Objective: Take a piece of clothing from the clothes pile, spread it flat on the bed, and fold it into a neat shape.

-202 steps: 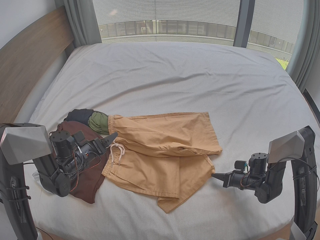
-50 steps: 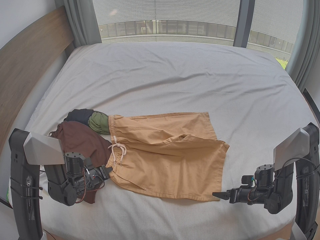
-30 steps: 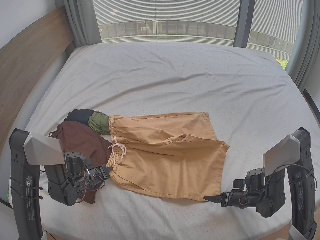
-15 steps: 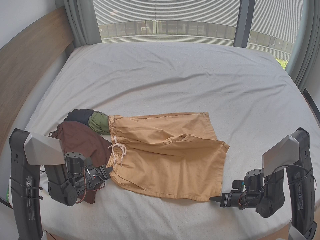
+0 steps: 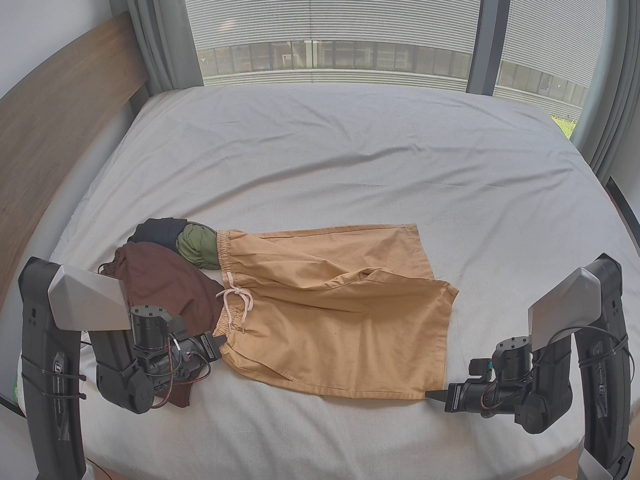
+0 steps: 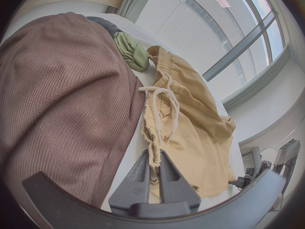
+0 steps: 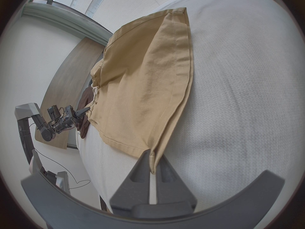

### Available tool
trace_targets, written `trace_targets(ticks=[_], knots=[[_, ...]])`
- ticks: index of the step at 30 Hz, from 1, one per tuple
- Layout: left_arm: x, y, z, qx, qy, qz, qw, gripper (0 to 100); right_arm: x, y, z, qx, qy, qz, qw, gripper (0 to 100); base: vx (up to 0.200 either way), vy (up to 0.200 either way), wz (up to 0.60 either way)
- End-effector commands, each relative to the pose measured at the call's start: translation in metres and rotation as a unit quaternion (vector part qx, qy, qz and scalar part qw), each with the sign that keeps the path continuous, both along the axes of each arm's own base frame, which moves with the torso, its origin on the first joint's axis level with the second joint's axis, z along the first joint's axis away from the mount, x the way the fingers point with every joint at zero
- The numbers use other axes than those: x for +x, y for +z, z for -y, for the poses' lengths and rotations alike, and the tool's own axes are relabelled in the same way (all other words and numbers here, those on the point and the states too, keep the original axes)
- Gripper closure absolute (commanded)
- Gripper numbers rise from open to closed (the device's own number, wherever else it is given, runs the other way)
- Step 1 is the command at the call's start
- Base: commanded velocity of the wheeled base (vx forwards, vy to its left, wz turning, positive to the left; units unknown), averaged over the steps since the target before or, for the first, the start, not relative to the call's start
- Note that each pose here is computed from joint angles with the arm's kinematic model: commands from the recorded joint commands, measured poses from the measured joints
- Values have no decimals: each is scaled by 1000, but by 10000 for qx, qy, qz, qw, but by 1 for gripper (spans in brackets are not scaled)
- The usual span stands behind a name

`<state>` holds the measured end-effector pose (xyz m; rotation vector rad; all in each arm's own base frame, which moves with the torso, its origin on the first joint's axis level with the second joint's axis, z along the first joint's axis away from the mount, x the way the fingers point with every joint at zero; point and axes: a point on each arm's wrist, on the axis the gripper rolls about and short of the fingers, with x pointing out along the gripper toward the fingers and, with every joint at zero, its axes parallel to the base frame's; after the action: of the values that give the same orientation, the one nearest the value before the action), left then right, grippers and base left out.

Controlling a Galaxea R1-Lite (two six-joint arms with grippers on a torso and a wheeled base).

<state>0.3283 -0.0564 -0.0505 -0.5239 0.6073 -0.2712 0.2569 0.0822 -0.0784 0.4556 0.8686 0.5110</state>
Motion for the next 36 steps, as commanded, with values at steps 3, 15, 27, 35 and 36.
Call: trace_targets(ticks=[3, 15, 27, 35, 36], knots=[[-18, 8, 1, 33, -123, -96, 9999, 100, -8, 11, 3, -18, 17, 10, 10000, 100, 0, 0, 0], [-73, 34, -13, 398, -443, -336, 9977, 100, -33, 29, 14, -241, 113, -33, 9996, 100, 0, 0, 0], [-91, 33, -17, 635, -557, -539, 9950, 100, -53, 34, 19, -401, 223, -253, 9986, 100, 0, 0, 0], [-94, 26, -17, 728, -629, -684, 9930, 100, -56, 33, 22, -459, 232, -319, 9982, 100, 0, 0, 0], [-95, 26, -17, 733, -633, -681, 9930, 100, -56, 33, 22, -458, 232, -311, 9982, 100, 0, 0, 0]])
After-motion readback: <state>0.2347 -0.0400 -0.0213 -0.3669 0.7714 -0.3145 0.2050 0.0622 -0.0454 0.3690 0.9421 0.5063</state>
